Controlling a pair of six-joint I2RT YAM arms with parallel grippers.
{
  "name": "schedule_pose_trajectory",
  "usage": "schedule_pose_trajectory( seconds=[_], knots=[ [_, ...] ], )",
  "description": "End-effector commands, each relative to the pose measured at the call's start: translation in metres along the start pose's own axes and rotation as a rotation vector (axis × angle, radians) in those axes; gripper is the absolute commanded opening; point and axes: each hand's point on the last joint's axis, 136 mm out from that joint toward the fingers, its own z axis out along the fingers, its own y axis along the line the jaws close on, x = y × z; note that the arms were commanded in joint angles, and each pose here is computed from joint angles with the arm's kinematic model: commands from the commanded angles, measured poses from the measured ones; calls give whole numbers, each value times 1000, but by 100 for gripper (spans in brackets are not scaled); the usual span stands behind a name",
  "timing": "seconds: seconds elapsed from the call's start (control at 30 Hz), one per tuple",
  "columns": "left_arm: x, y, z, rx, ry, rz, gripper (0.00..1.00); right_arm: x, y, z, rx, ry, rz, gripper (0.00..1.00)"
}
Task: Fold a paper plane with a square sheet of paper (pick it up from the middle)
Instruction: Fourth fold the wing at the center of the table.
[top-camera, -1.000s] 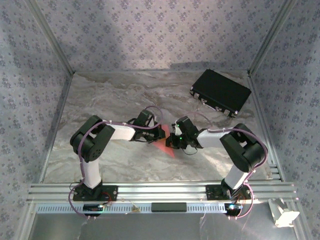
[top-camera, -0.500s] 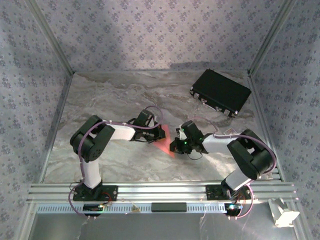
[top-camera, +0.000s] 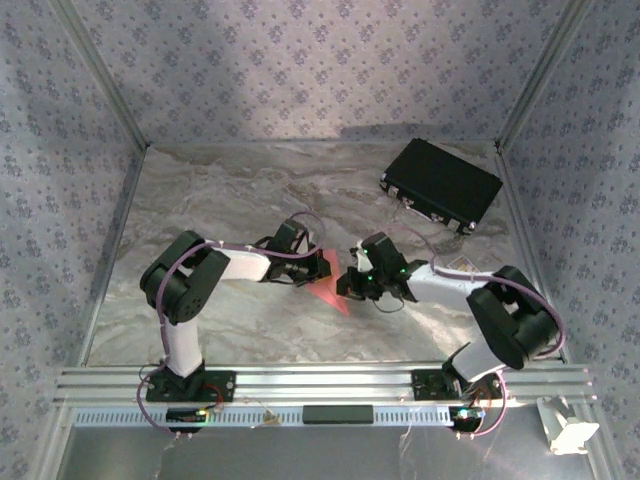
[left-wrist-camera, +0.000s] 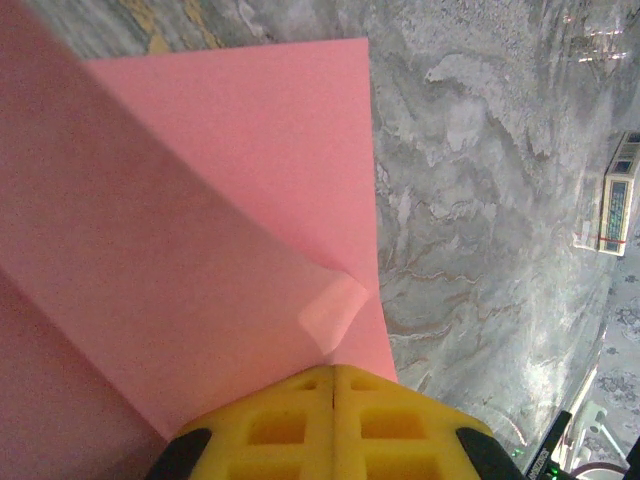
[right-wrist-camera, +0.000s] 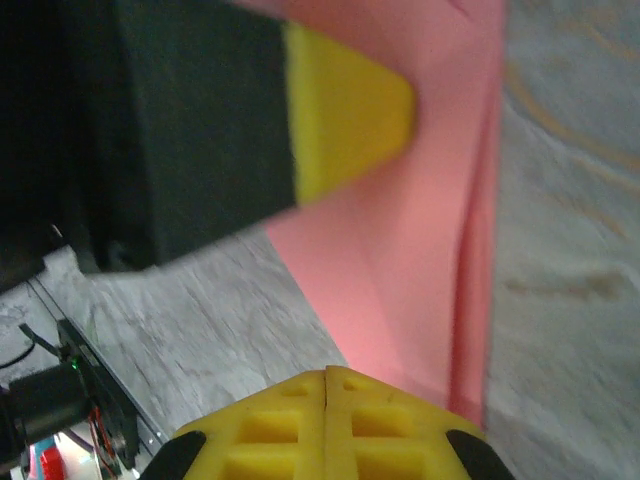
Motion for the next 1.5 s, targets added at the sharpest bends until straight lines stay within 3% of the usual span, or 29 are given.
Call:
schedule_pose_trajectory(
  seconds=[0.0, 0.23, 0.73, 0.93, 1.1, 1.37, 1.47],
  knots=[
    [16, 51, 7, -148, 32, -45, 0, -5, 1, 14, 0, 26, 8, 0],
    [16, 51, 6, -147, 29, -45, 0, 8, -20, 30, 44, 76, 59, 0],
    [15, 55, 6, -163, 31, -43, 0, 60, -48, -3, 57, 92, 98, 0],
    [15, 54, 5, -160, 32, -45, 0, 33, -17, -24, -8, -2, 41, 0],
    [15, 52, 6, -156, 33, -43, 0, 9, 0, -15, -50, -12, 27, 0],
    [15, 53, 6, -158, 36, -43, 0, -11, 3, 12, -72, 6, 74, 0],
    [15, 52, 6, -154, 34, -43, 0, -4, -17, 20, -12, 32, 100, 0]
  ],
)
